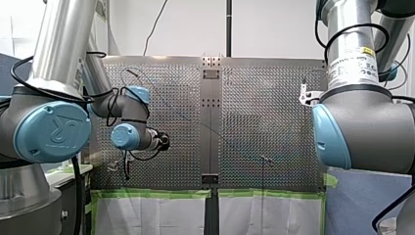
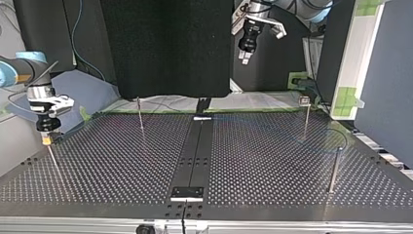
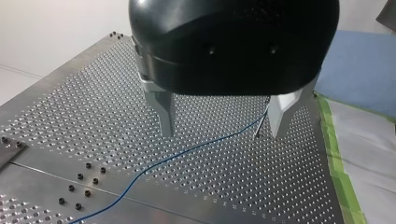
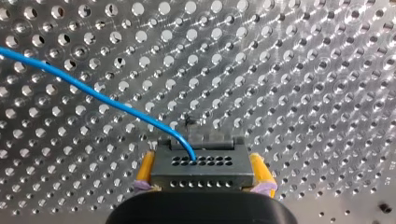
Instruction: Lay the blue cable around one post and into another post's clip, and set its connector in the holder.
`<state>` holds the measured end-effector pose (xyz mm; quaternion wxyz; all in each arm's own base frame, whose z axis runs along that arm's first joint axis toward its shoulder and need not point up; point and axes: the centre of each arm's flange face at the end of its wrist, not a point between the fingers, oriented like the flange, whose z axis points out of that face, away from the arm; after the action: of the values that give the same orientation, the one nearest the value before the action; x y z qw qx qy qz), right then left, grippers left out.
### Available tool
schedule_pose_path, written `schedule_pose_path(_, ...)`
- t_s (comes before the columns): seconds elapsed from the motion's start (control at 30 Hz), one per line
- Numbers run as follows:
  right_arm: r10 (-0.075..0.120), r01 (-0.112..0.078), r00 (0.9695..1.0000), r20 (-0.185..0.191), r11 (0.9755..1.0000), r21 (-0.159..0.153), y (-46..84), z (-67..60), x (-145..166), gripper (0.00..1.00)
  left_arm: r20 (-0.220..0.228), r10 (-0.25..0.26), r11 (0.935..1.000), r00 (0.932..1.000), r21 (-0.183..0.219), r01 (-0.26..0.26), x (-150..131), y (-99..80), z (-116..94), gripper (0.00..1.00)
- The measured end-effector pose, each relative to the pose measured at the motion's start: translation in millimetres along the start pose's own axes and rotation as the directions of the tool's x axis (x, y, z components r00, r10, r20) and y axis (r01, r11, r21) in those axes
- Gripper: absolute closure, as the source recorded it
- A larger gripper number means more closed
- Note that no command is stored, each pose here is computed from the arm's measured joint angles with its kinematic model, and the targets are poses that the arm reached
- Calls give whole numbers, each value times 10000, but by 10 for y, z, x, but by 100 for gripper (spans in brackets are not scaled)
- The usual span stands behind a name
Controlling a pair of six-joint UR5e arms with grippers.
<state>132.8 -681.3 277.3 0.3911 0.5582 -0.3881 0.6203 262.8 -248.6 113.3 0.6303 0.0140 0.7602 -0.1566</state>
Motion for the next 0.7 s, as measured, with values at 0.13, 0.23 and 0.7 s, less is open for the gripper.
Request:
schedule_pose_path(0.13,11,-11,10000,17,10000,47,-23,12,11,98,-4,-1,10000,10000,1,1,-1,-1,1,1)
schedule_pose_path(0.23,38,-39,10000,52,10000,48,-24,14,18,98,-8,0,10000,10000,-1,0,0,0,0,1)
schedule_pose_path(0.7,-16,17,9999,102,9999,-103,69,-21,1,98,-22,2,10000,10000,-8,-2,2,1,-3,1)
